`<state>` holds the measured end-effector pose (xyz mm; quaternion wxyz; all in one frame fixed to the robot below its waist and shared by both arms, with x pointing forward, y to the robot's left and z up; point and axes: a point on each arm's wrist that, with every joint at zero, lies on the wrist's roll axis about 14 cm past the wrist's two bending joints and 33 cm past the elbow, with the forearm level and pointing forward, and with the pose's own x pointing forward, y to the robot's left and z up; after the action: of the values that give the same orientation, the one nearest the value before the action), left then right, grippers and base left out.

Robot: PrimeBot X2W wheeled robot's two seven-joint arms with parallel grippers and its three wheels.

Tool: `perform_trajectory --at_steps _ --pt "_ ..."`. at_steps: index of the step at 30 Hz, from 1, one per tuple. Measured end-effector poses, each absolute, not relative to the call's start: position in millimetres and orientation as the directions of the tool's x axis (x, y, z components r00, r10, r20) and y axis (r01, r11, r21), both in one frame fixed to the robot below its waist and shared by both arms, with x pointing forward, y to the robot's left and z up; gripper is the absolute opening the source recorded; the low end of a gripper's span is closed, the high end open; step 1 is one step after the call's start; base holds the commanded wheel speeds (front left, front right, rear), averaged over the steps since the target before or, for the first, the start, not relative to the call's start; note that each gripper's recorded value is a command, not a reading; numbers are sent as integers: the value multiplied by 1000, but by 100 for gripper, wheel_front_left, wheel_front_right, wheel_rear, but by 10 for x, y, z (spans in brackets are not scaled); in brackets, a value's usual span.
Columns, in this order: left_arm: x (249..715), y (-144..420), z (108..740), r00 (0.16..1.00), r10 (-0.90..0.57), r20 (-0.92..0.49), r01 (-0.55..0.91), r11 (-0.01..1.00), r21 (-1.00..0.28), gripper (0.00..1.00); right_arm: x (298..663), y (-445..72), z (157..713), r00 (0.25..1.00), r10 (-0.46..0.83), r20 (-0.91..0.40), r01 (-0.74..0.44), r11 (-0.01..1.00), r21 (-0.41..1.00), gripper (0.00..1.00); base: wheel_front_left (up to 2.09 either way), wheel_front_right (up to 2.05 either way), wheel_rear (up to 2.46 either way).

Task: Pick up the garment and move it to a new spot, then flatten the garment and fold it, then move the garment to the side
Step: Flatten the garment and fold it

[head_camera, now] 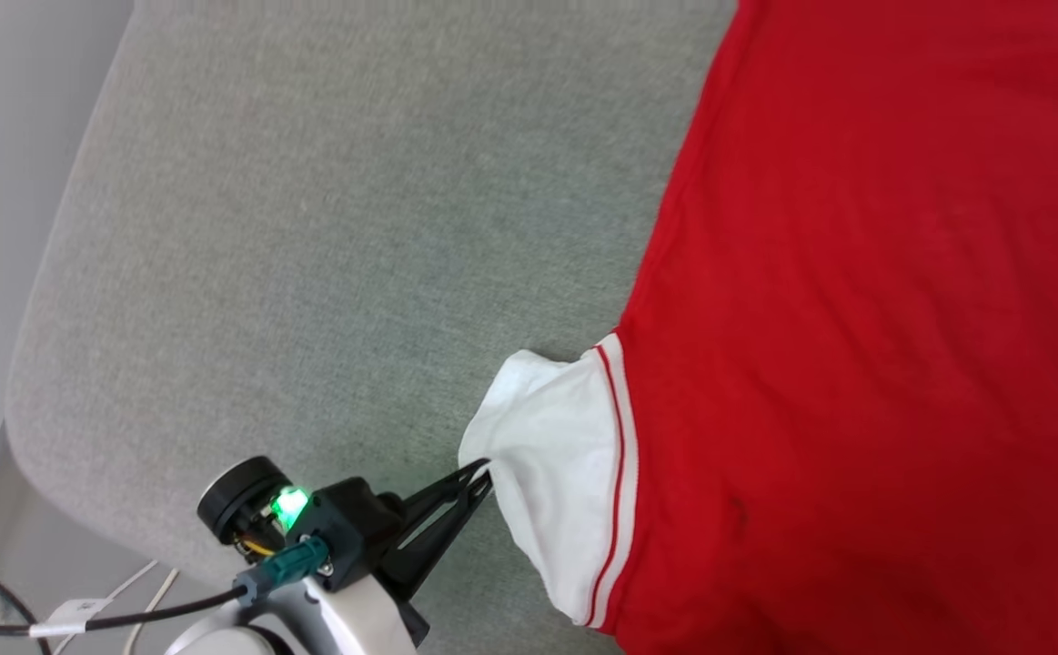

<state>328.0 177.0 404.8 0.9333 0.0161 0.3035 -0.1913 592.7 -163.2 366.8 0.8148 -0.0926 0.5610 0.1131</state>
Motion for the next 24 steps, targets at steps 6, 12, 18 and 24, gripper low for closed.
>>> perform_trajectory --at_steps 6,12,18,24 --pt "3249 1742 4165 760 -353 -546 368 926 -87 0 5472 -1840 3811 327 89 -941 -271 963 -3 0 0 0 0" --pt "3208 1720 4276 769 -368 -522 388 918 -76 0 4859 -2086 3934 315 96 -944 -255 967 14 0 0 0 0" --pt "3160 1577 4326 765 -412 -496 424 901 -93 0 4243 -2301 4028 336 135 -932 -159 984 86 0 0 0 0" --pt "3082 1429 4340 754 -451 -477 459 882 -107 0 3571 -2470 4019 328 136 -935 -75 990 118 0 0 0 0"
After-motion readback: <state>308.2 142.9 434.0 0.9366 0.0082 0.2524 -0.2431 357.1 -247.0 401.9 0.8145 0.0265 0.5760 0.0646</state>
